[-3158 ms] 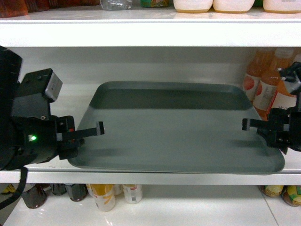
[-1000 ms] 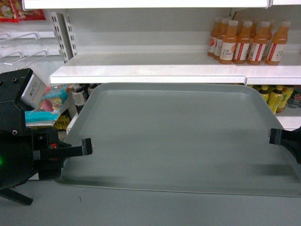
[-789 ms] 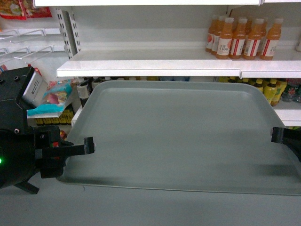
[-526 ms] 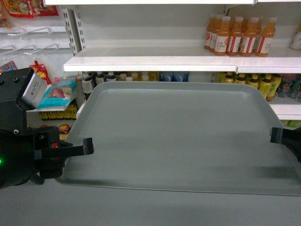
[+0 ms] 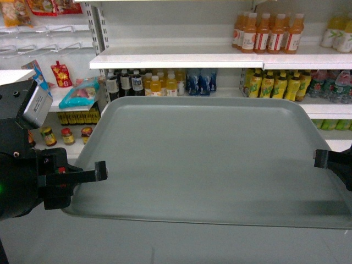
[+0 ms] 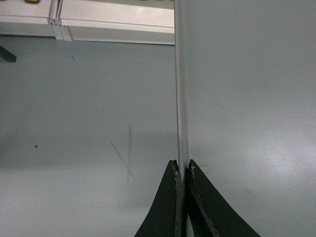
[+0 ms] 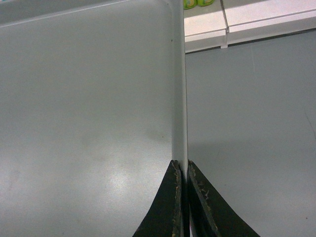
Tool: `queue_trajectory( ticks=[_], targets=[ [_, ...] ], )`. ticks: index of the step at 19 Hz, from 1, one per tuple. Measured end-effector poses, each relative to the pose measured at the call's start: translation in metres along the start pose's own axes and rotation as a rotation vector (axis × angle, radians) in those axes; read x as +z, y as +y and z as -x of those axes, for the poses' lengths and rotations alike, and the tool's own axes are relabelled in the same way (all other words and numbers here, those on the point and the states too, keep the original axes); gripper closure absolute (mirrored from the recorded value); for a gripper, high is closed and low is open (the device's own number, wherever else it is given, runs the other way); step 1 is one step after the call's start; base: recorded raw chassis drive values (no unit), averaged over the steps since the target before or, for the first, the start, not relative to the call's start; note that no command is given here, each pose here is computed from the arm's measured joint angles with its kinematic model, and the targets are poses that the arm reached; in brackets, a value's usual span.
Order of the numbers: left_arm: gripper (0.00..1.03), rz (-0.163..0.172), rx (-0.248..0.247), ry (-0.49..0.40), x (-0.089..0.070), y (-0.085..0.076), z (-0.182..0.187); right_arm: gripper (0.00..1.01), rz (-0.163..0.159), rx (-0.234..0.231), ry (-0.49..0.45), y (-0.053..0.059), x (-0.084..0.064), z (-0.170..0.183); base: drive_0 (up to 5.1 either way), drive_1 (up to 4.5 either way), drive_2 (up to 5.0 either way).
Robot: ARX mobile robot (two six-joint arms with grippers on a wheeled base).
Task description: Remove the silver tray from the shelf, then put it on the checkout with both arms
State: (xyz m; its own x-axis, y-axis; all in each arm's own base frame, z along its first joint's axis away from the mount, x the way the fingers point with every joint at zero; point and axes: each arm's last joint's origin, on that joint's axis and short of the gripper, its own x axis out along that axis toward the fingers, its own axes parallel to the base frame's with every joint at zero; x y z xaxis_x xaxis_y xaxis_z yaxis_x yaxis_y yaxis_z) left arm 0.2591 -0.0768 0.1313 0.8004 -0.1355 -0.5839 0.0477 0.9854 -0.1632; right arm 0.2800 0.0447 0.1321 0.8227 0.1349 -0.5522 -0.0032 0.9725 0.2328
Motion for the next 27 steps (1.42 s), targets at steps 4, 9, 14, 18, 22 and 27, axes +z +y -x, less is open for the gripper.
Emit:
queue_trajectory(
  ticks=[4,9,14,18,22,27],
  targets=[
    [1.00,0.000,0.001,-0.001,0.0000,0.0000,0.0000,0.99,0.000,-0.002,0.003,-0.0003,-0.0003,0.0000,0.1,-4.20,4.5],
    [1.00,0.000,0.001,0.000,0.0000,0.0000,0.0000,0.99,0.000,-0.002,0.004,-0.0003,-0.0003,0.0000,0.1,-4.20,4.5],
    [1.00,0.000,0.001,-0.001,0.0001,0.0000,0.0000,0.99,0.000,-0.001,0.000,-0.0001,0.0000,0.0000,0.1,-4.20,4.5],
    [1.00,0.000,0.001,-0.002,0.0002,0.0000,0.0000,0.99,0.000,0.000,0.000,-0.0001,0.0001,0.0000,0.1,-4.20,4.5],
    [1.00,-0.001,0.004,0.006,-0.0009,0.0003,0.0004,0.99,0.000,-0.004,0.011,-0.0007,-0.0015,0.0001,0.1,-4.20,4.5],
    [1.00,-0.002,-0.003,-0.003,-0.0002,-0.0013,0.0005,0.99,-0.001,-0.005,0.005,-0.0010,-0.0009,0.0001,0.1,-4.20,4.5]
  ],
)
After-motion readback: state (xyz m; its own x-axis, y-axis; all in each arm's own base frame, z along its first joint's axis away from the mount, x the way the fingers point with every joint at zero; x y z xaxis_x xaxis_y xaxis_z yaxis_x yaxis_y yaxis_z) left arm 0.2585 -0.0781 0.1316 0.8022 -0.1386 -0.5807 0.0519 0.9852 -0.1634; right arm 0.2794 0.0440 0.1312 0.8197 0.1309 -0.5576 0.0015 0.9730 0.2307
